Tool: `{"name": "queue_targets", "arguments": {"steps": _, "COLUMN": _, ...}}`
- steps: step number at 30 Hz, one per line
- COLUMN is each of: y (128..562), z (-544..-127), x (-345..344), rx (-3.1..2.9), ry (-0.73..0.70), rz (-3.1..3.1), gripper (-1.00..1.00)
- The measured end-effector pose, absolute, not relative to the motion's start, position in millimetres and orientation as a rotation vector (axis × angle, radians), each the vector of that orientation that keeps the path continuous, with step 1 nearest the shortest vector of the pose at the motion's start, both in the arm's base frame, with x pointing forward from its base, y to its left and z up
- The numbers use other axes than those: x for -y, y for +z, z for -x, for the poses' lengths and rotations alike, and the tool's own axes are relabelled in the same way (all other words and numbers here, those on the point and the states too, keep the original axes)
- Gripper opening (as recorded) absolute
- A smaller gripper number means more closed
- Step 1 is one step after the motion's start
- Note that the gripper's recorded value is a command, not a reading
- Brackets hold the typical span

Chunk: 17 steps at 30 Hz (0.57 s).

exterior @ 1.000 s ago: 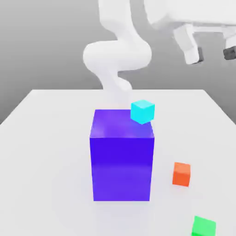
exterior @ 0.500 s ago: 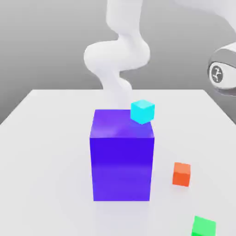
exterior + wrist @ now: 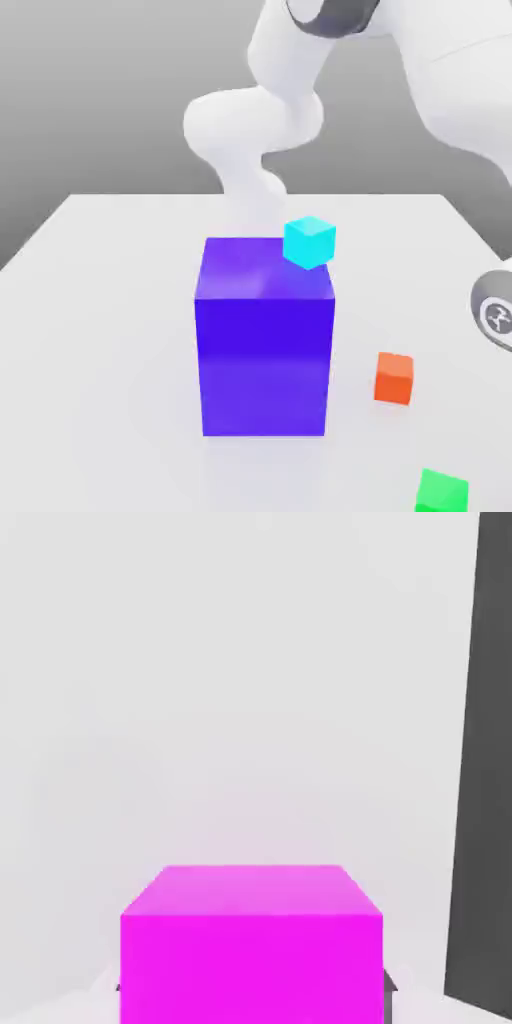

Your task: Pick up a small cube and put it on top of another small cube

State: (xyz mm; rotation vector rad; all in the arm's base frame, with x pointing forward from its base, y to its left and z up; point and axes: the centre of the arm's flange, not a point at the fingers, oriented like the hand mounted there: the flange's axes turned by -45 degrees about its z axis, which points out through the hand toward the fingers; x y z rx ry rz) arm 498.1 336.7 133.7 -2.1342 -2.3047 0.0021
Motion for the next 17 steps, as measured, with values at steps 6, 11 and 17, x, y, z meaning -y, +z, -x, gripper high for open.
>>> {"name": "queue_targets", "arguments": {"steps": 6, "y": 209, "z": -504, "x": -296, "rx": 2.299, "ry": 0.004, "rz": 2.151, "gripper": -1.0}}
{"name": "queue_targets", "arguments": {"steps": 11, "y": 227, "z": -506, "x": -213, "rx": 2.267, "ry": 0.002, "rz": 2.175, "gripper": -1.0}}
{"name": "queue_targets", "arguments": {"steps": 17, "y": 188, "z": -505, "x": -206, "rx": 2.264, "ry": 0.003, "rz": 2.177, "gripper": 1.0}}
